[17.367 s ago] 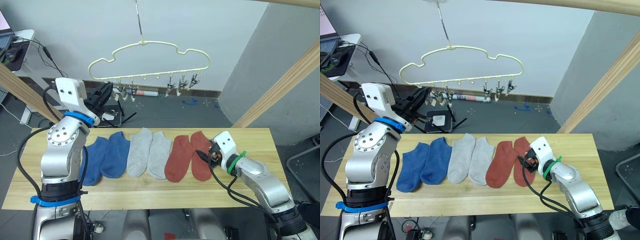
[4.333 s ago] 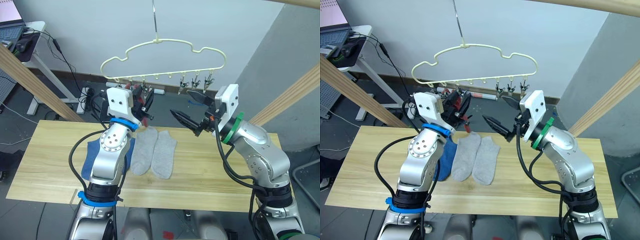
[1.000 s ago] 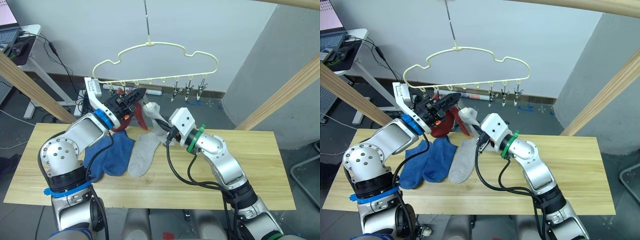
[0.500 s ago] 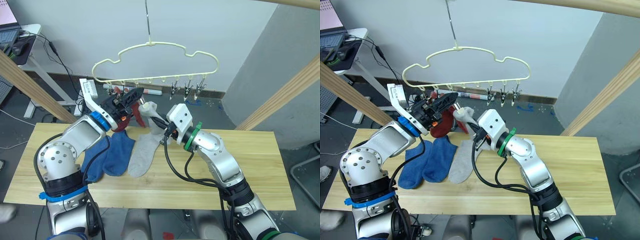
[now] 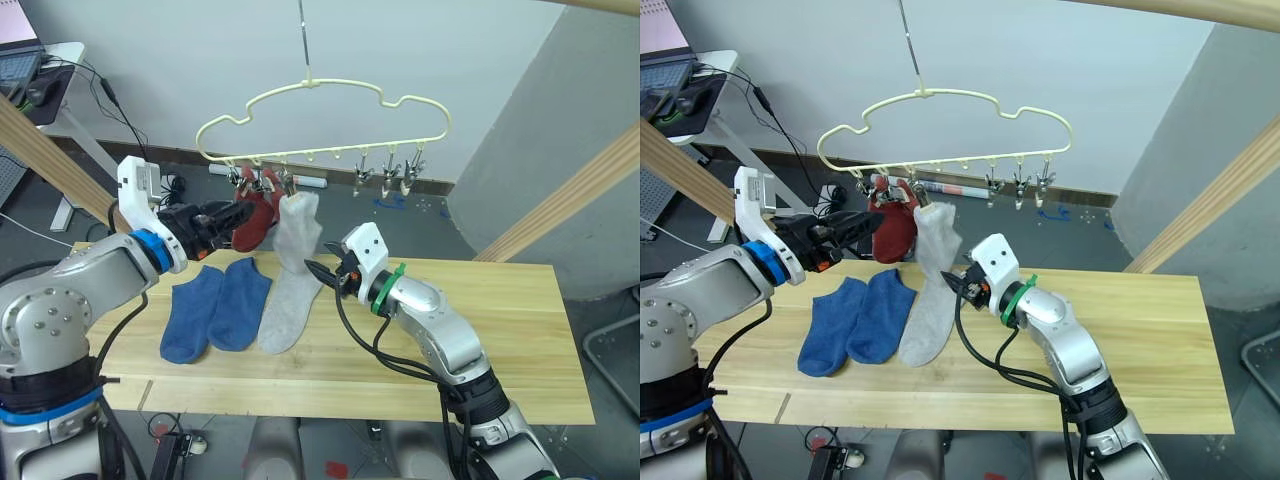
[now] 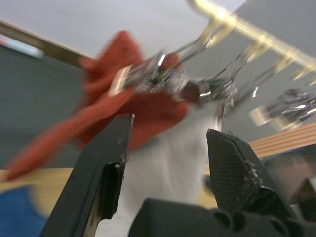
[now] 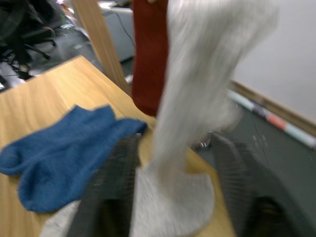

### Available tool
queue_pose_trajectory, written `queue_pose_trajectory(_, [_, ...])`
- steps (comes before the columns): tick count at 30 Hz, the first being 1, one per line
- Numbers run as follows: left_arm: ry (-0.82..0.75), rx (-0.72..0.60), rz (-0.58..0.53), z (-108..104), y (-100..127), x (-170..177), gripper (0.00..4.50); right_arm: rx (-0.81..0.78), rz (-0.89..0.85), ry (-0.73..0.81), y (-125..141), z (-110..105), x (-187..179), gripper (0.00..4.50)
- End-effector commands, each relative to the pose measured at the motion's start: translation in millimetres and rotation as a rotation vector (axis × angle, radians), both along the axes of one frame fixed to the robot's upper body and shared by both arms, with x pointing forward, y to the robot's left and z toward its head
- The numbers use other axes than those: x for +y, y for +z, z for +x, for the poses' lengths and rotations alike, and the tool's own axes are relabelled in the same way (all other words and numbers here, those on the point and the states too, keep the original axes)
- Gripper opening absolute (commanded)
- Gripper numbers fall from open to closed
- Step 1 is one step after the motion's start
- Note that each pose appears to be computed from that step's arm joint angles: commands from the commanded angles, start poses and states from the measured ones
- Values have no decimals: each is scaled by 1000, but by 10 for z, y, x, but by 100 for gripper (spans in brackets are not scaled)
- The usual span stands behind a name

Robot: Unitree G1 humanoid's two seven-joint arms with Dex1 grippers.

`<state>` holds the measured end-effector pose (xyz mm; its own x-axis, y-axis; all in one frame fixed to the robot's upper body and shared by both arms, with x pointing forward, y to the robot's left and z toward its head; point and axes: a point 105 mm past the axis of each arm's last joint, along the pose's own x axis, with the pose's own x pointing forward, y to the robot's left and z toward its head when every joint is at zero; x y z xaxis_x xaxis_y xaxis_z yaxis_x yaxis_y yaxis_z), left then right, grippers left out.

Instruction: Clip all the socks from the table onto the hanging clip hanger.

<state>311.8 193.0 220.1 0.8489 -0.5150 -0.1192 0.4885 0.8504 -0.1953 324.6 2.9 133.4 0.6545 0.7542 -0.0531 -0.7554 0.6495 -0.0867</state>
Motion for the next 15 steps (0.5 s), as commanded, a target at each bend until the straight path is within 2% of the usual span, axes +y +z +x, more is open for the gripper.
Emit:
queue_pose_trajectory(1, [-203, -43, 28, -254, -5, -197, 268, -80, 63, -69, 275, -44, -162, 349])
queue_pose_trajectory(4, [-231, -66, 25, -348, -90, -242, 268, -119, 132, -141, 471, -50, -256, 349])
queue_pose_trajectory(5, [-259, -97, 70, -399, -125, -284, 268, -142, 164, -173, 567, -48, -287, 349])
queue_pose_trajectory(7, [-316, -144, 142, -489, -191, -372, 268, -175, 203, -226, 718, -43, -332, 311])
queue_pose_trajectory(8, [-327, -164, 142, -508, -195, -400, 268, -191, 210, -242, 773, -42, -339, 294])
queue_pose_trajectory(10, [-331, -199, 137, -518, -190, -434, 268, -215, 218, -280, 861, -25, -353, 231])
queue_pose_trajectory(15, [-346, -249, 147, -531, -177, -494, 268, -228, 241, -325, 963, 14, -364, 231])
